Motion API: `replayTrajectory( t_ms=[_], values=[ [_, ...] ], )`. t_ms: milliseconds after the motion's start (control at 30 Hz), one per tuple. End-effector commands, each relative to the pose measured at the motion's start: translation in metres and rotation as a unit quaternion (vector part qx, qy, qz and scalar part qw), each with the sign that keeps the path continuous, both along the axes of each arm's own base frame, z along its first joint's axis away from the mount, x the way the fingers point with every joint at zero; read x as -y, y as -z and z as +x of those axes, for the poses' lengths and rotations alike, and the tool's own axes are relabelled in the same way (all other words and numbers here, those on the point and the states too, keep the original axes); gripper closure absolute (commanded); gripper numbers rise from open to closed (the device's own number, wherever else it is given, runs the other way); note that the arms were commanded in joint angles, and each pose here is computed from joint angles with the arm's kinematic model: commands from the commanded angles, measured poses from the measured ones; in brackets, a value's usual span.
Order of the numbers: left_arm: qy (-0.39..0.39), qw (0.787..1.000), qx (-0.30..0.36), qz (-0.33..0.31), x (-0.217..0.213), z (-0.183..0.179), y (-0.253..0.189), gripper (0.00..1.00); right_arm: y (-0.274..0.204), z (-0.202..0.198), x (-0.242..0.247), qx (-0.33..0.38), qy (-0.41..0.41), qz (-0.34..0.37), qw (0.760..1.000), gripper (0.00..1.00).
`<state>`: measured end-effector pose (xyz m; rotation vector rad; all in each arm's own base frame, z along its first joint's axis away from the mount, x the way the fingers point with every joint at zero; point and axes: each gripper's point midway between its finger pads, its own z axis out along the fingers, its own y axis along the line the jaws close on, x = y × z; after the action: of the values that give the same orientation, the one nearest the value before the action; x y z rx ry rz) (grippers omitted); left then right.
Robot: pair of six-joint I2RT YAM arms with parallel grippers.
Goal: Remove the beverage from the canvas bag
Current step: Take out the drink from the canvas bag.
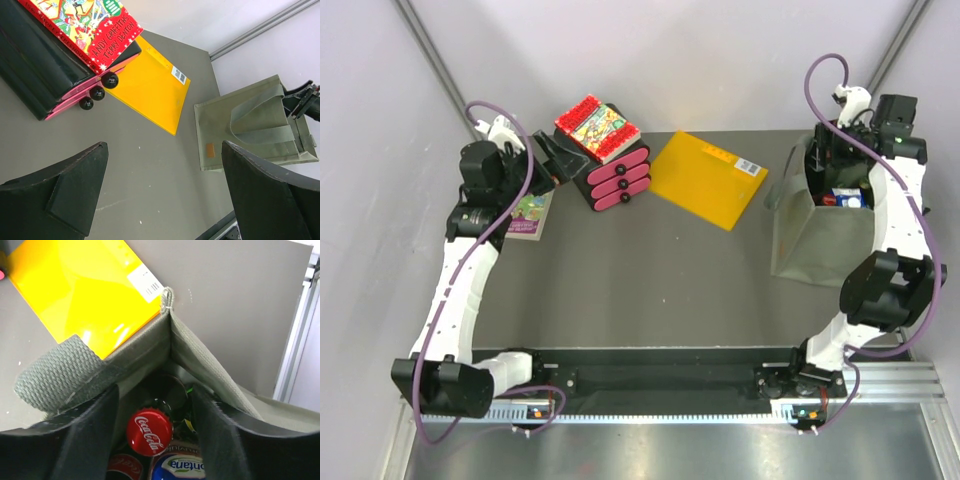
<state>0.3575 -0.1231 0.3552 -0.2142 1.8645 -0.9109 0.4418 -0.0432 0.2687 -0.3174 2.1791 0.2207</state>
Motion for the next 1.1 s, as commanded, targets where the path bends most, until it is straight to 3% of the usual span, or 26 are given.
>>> replayTrajectory(
  t_ms=[0,100,233,367,833,1067],
  values=[
    [0.002,0.999,0.040,-0.005,0.001,-0.007,-0.023,0.01,-0.034,0.013,-0.003,0.061,-0.008,-0.020,0.998,0.43],
    [0.005,0.999,0.039,-0.005,0.002,-0.007,-0.022,0.01,-0.037,0.011,-0.004,0.065,-0.006,-0.025,0.998,0.53],
    [0.012,0.999,0.040,0.001,0.005,-0.006,-0.021,0.01,-0.044,0.009,-0.001,0.074,0.000,-0.037,0.997,0.83],
    [0.036,0.998,0.042,0.008,0.019,-0.007,-0.020,0.01,-0.072,0.004,0.002,0.107,0.008,-0.054,0.993,1.00],
    [0.149,0.981,0.097,0.082,0.118,-0.013,-0.029,0.01,-0.184,-0.012,0.006,0.228,0.059,-0.057,0.970,1.00],
    [0.208,0.967,0.116,0.087,0.171,-0.016,-0.030,0.01,-0.244,-0.024,0.006,0.291,0.074,-0.060,0.952,1.00]
  ],
)
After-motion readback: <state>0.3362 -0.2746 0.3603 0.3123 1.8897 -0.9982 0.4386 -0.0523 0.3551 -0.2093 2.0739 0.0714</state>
